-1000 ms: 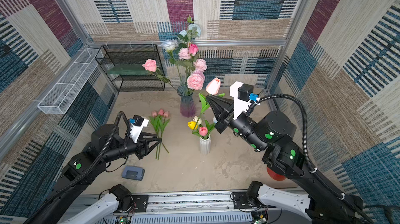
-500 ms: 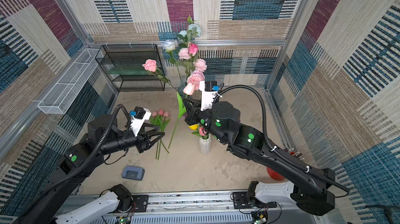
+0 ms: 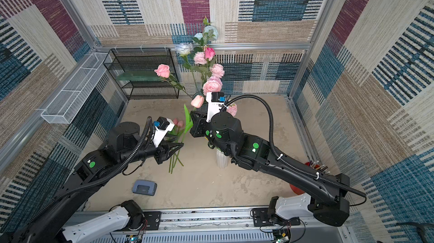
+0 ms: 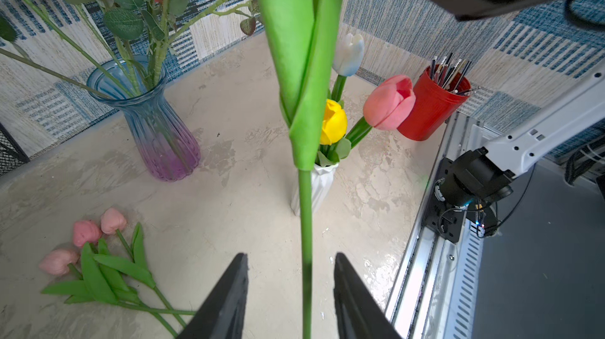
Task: Pick out pink flowers from the vase
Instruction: Pick up the flower from the vase.
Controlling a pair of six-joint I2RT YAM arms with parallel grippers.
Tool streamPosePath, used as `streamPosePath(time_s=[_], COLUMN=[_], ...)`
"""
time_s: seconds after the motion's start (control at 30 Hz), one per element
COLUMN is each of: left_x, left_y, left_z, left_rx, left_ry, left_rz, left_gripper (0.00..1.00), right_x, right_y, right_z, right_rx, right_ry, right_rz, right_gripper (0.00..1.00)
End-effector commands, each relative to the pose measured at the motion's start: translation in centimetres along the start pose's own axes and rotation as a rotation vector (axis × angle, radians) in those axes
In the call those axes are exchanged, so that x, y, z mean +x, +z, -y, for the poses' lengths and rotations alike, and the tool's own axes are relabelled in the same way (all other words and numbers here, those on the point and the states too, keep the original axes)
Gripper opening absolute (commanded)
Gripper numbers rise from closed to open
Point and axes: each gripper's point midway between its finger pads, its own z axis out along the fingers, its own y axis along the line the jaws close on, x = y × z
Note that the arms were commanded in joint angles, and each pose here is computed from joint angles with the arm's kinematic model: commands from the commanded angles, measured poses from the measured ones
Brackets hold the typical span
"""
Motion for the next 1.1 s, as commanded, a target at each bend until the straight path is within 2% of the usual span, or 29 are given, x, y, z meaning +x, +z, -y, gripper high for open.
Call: streamPosePath(time_s=[0.0, 0.17, 0.47, 0.6, 0.63, 0.7, 0.77, 0.93, 1.07], left_x=[0.2, 0.6, 0.4, 0.1, 0.1, 0.3, 0.5, 1.9, 3.4], left_y=[0.5, 1.3, 1.9, 1.6, 1.6, 1.5, 1.6, 2.0, 2.6], left_z=[0.2, 0.6, 0.9, 0.7, 0.6, 0.4, -0.1, -1.5, -2.7], left_rx=[-0.003, 0.001, -0.005, -0.021, -0.023, -0.036, -0.067, -0.142, -0.194], left_ry=[0.059, 0.069, 0.056, 0.039, 0.034, 0.015, -0.013, -0.091, -0.155], left_rz=[-0.014, -0.035, -0.034, -0.009, -0.007, -0.005, -0.008, -0.035, -0.068], left_gripper=[0.41, 0.31, 0.01, 0.00, 0.00, 0.00, 0.00, 0.00, 0.00], right_x=[-0.8, -1.0, -0.9, -1.2, -1.2, -1.6, -2.1, -3.2, -3.7], right_y=[-0.1, -0.1, -0.4, -1.0, -1.1, -1.6, -2.3, -4.5, -6.1], right_z=[-0.2, 0.1, 0.2, 0.4, 0.4, 0.5, 0.6, 0.7, 0.0], right_rx=[0.001, 0.007, 0.004, -0.005, -0.009, -0.019, -0.029, -0.085, -0.141], right_ry=[0.032, 0.039, 0.046, 0.056, 0.059, 0.065, 0.069, 0.066, 0.014], right_rz=[0.034, 0.046, 0.045, 0.060, 0.064, 0.077, 0.094, 0.142, 0.142], right_gripper=[0.00, 0.00, 0.00, 0.00, 0.03, 0.17, 0.24, 0.33, 0.36])
